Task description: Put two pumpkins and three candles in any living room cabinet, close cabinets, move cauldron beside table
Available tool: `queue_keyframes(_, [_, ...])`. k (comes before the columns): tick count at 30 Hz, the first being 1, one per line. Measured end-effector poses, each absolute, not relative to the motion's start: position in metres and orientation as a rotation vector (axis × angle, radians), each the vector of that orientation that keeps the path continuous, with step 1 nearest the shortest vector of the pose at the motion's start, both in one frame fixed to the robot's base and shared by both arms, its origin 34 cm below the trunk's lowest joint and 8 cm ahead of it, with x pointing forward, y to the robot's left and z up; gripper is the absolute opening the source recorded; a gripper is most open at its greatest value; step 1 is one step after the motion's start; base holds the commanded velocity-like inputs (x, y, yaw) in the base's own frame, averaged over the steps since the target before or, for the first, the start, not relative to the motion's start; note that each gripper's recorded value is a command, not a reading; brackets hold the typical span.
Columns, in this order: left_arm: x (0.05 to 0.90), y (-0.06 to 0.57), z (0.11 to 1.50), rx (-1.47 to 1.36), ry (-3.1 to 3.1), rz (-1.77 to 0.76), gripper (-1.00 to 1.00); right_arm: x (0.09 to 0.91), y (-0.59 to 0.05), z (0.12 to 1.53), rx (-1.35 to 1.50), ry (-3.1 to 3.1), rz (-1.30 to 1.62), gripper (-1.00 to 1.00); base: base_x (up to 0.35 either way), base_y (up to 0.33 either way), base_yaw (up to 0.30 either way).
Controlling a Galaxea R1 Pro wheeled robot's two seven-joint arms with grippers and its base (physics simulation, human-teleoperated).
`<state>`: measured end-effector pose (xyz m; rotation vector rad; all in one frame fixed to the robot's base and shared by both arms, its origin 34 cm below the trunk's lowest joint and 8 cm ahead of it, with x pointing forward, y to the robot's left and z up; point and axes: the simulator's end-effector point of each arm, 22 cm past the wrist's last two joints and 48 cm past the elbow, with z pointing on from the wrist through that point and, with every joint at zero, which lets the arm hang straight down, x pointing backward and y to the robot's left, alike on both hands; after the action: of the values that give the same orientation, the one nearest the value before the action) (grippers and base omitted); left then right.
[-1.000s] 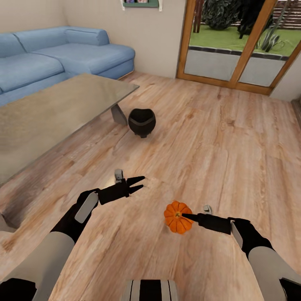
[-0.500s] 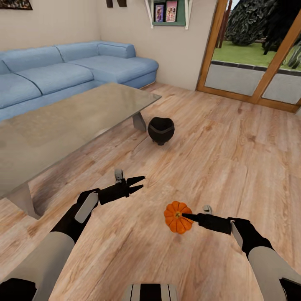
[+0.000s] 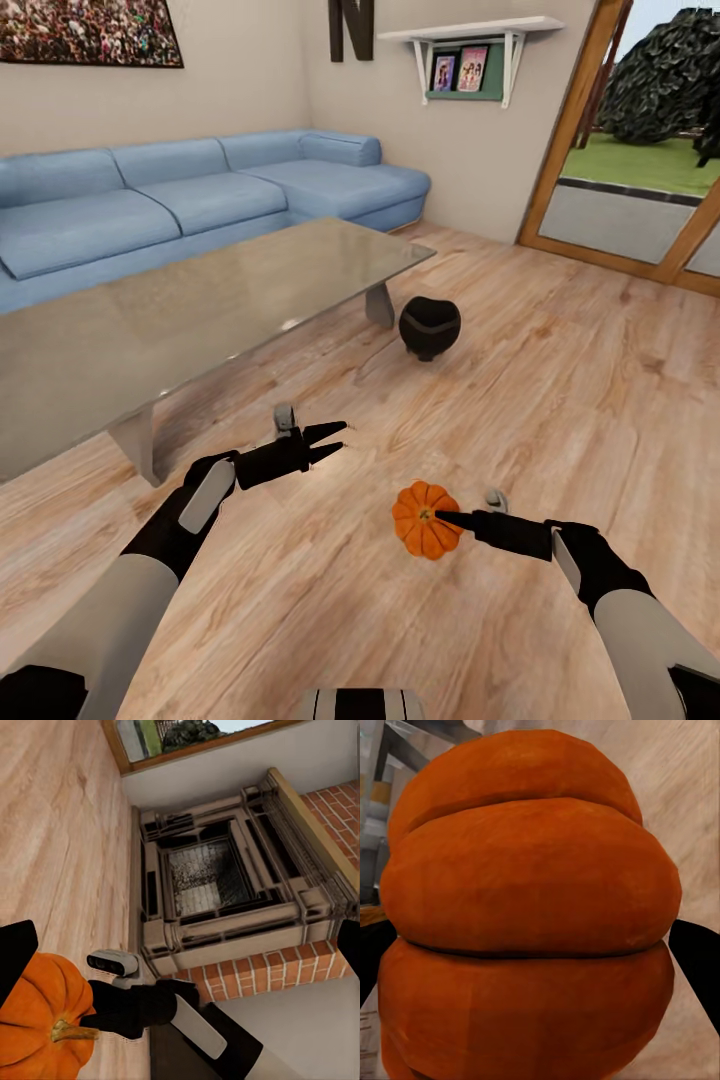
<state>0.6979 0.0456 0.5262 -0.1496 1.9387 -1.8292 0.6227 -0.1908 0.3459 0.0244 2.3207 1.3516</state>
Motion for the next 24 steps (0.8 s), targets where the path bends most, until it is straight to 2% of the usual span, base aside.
queue_keyframes(24, [0.698, 0.067, 0.589, -0.067, 1.870, -1.772, 1.00, 0.636, -0.192, 0.401, -0.037, 2.245, 1.315, -1.00, 0.000, 0.000, 0.288])
